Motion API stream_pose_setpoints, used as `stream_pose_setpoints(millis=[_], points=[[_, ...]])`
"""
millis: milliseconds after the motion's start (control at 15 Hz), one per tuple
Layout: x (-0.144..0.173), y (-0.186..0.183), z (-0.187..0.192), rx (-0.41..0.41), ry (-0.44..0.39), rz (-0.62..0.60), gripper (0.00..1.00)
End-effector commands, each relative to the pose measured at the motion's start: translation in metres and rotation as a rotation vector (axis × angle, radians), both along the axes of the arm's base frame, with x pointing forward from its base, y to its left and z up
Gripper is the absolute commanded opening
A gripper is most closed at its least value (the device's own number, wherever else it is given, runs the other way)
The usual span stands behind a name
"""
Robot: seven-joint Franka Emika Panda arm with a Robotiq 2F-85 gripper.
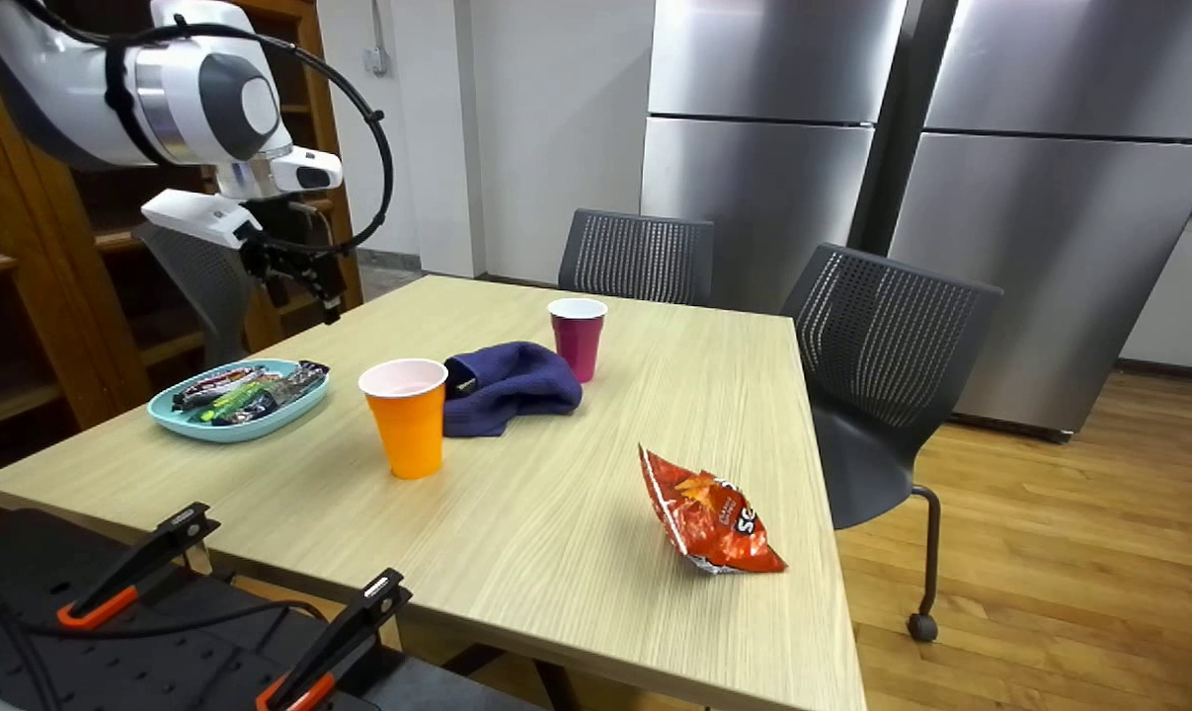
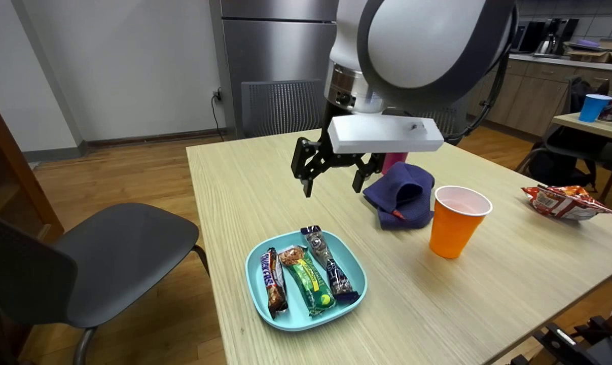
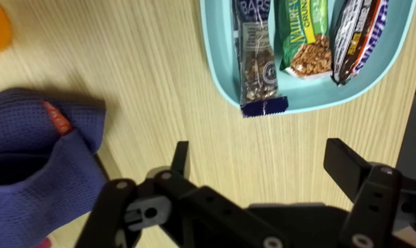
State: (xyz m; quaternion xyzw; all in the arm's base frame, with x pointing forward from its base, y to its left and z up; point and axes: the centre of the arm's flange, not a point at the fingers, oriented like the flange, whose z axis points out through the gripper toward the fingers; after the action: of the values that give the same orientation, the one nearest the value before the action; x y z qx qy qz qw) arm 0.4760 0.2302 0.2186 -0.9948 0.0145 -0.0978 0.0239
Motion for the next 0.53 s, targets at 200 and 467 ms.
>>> stream_pose_setpoints(millis=[200, 467], points=[[0.005, -0.018, 0.013, -0.002, -0.026, -0.067, 1.00], [0.004, -0.018, 0.013, -0.001, -0.024, -0.071, 1.00]])
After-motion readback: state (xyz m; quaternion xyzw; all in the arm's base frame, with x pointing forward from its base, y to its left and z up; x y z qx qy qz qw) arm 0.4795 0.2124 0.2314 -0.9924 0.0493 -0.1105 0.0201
